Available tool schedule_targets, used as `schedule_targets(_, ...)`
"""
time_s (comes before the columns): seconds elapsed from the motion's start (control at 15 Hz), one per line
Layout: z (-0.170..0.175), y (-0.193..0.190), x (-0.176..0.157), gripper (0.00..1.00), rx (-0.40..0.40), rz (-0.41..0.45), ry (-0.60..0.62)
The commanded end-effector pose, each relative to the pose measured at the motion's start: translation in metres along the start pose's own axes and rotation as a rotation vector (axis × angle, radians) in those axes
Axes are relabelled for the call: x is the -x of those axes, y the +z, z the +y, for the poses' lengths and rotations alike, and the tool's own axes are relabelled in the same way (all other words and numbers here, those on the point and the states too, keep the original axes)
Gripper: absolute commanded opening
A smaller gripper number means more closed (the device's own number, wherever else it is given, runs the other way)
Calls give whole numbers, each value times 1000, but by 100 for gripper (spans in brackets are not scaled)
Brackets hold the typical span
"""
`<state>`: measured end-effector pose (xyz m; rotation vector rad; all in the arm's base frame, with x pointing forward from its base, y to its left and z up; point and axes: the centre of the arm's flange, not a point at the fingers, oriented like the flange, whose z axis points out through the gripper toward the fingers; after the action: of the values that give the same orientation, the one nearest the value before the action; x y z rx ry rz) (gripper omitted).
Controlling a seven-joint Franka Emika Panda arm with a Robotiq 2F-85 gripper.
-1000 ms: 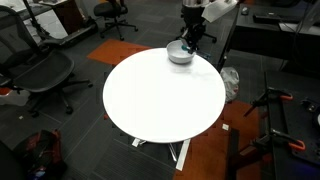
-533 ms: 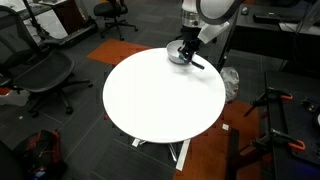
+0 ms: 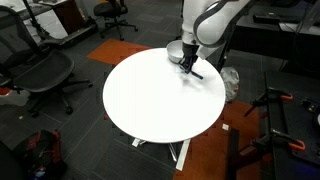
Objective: Remove the marker from the grey bowl
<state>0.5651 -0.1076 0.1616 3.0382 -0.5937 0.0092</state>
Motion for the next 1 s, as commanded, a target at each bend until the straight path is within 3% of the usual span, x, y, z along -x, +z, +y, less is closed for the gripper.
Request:
schedule_targets(0.0, -1, 11, -2, 45, 17, 12, 3)
schedule_targets(0.27, -8, -15, 4, 73, 1, 52, -11)
schedule_targets(0.53, -20, -71, 17, 100, -4, 29, -67)
schedule_targets(0.93, -29, -166, 41, 100, -3, 8, -117)
